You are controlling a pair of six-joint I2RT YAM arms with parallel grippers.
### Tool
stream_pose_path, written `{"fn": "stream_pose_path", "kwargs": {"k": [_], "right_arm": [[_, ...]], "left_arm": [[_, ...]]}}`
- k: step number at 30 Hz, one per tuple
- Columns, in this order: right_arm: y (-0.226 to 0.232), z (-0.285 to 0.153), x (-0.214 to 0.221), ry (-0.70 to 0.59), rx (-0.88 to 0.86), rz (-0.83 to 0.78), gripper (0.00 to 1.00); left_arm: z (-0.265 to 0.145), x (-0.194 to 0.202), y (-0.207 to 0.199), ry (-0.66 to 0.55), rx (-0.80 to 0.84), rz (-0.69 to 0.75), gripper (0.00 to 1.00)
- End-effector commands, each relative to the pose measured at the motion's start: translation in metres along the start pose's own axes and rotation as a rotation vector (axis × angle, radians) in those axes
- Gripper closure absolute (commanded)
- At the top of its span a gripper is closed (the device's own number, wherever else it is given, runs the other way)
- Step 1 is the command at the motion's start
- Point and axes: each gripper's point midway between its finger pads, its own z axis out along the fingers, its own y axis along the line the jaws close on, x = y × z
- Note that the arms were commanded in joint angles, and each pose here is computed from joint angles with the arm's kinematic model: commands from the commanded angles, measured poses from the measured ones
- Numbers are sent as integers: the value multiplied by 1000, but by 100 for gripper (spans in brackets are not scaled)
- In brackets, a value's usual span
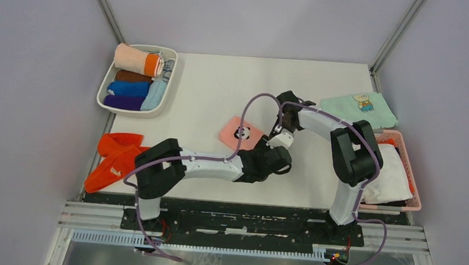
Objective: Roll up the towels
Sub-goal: Roll the towel at the center of the board.
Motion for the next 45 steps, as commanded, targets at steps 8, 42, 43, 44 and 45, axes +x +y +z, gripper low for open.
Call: {"fn": "stream_pose_path", "kwargs": {"k": [8,42,43,44,45], "right_arm": [[3,-4,0,6,11,20,100],[25,-15,-9,-12,-175,-12,91],[27,-19,-12,-25,-201,-19,86],[31,-23,-16,-48,-234,-30,80],[32,-26,-18,-56,-265,-36,75]], "left_arm": [[24,-2,-4,-56,-150,220,44],[46,35,-5,51,-71,135,97],[47,34,-4,61,-38,96,97],[46,33,-3,69,1,53,97],[46,34,-4,87,63,1,97]]}}
